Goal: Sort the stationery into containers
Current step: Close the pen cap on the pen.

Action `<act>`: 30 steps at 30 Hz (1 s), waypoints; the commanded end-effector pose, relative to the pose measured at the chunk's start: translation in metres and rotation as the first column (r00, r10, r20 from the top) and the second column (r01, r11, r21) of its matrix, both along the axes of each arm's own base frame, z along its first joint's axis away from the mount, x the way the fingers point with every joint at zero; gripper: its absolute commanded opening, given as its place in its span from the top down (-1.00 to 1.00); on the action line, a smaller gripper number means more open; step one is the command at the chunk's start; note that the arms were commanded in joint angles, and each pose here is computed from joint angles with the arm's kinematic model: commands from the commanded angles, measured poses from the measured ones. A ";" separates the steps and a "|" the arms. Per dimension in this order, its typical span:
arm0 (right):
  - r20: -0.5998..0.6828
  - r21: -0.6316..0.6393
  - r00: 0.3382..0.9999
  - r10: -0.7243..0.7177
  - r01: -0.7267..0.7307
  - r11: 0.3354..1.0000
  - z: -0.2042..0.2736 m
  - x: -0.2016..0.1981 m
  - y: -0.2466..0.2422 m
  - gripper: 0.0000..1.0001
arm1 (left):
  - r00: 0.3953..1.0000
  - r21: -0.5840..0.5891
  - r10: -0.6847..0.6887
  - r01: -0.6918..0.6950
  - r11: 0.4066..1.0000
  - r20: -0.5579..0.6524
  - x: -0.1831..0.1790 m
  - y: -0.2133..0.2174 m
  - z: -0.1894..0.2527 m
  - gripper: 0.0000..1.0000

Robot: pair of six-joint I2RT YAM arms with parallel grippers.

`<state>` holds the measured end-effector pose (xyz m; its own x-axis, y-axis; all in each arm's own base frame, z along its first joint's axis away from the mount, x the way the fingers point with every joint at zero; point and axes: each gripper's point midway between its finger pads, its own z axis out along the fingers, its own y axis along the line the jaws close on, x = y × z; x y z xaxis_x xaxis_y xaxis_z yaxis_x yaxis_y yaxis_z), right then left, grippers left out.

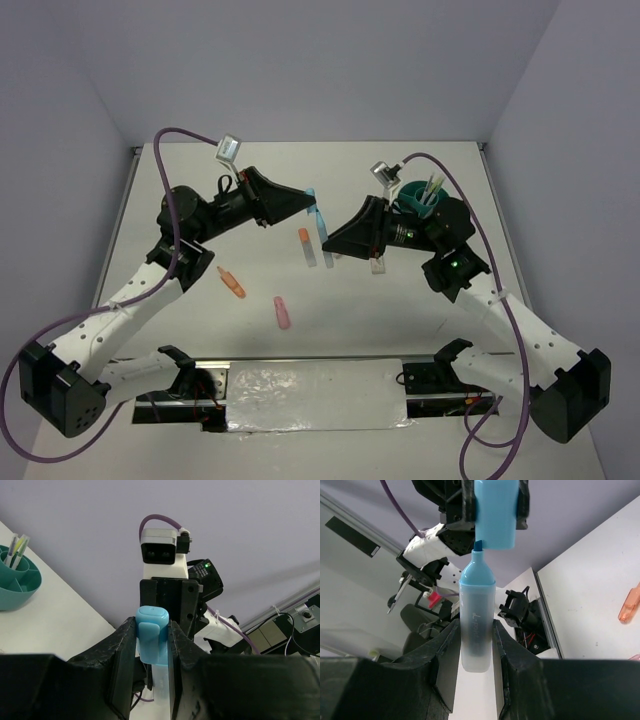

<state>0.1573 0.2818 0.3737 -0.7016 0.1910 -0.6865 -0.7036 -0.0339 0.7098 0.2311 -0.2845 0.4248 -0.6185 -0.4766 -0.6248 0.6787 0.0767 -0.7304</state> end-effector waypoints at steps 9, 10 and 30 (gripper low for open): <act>0.059 0.013 0.998 -0.014 0.013 1.000 0.014 0.000 0.005 1.00 | 0.999 -0.029 0.013 -0.012 1.000 0.043 -0.006 0.003 0.017 1.00; 0.061 0.013 0.998 -0.011 0.010 1.000 0.014 -0.001 0.005 1.00 | 0.999 -0.025 0.019 -0.018 1.000 0.042 -0.005 0.004 0.016 1.00; 0.034 -0.011 0.999 -0.022 0.023 1.000 -0.006 0.000 0.007 1.00 | 0.997 -0.012 0.061 -0.061 0.998 0.041 0.004 0.008 0.023 1.00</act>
<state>0.1584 0.2876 0.3622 -0.7027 0.1855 -0.6869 -0.6985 0.0036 0.7156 0.2443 -0.2823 0.4159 -0.6201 -0.4944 -0.6091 0.6306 0.1478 -0.7619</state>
